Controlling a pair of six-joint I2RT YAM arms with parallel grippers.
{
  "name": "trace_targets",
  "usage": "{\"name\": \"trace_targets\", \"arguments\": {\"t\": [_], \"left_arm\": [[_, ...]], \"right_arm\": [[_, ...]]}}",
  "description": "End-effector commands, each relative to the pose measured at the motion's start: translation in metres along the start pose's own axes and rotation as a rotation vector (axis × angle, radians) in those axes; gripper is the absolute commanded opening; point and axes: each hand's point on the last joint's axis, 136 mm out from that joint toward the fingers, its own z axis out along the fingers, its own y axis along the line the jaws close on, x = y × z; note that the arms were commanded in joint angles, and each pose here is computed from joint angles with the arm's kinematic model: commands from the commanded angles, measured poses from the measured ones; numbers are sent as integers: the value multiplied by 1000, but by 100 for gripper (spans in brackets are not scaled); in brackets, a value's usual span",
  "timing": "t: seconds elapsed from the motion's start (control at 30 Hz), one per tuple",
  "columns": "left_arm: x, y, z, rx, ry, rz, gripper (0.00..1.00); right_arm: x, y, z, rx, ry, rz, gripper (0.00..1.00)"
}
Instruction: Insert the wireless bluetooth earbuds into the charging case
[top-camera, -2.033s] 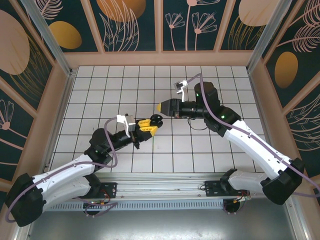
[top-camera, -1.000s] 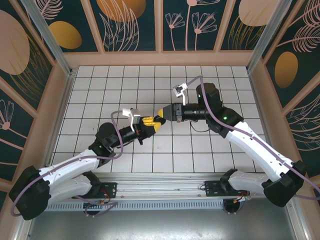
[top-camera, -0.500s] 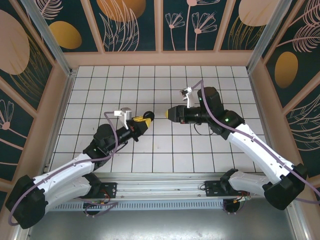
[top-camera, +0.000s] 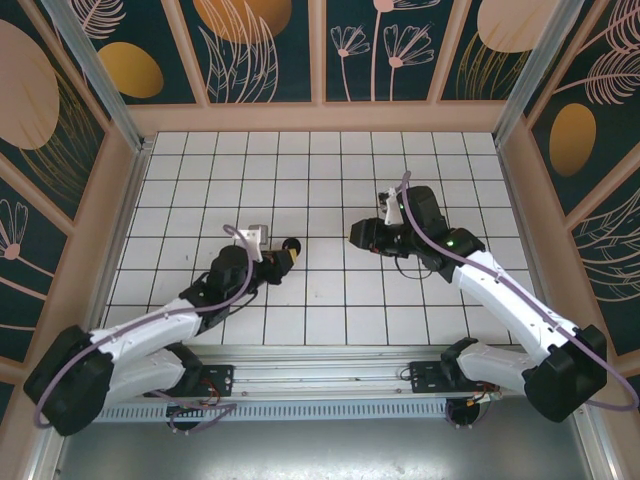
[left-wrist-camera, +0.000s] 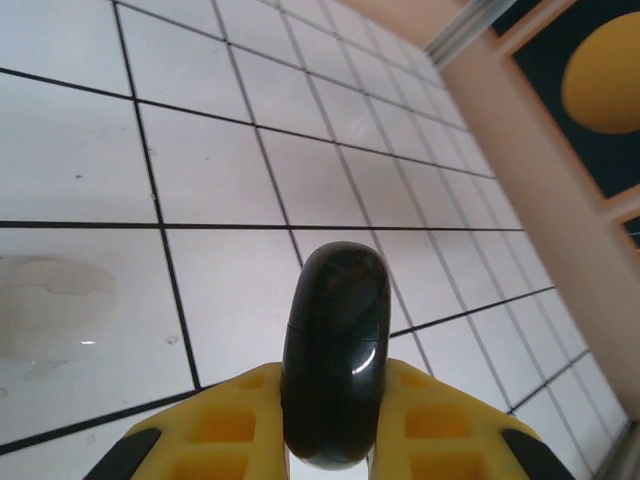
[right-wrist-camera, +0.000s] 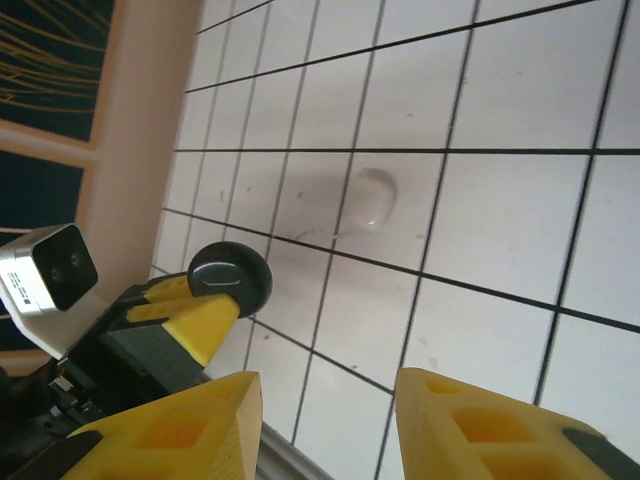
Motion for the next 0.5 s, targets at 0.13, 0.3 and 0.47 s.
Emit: {"name": "trace_targets", "arguments": {"t": [0.13, 0.3, 0.47], "left_arm": [[-40, 3, 52, -31, 46, -13, 0], [-56, 17, 97, -13, 136, -18, 0], [-74, 55, 139, -55, 190, -82, 0]], "right_arm": [[1, -35, -9, 128, -36, 28, 41], [-19, -66, -22, 265, -141, 44, 43], [-42, -85, -30, 342, -206, 52, 44]]}}
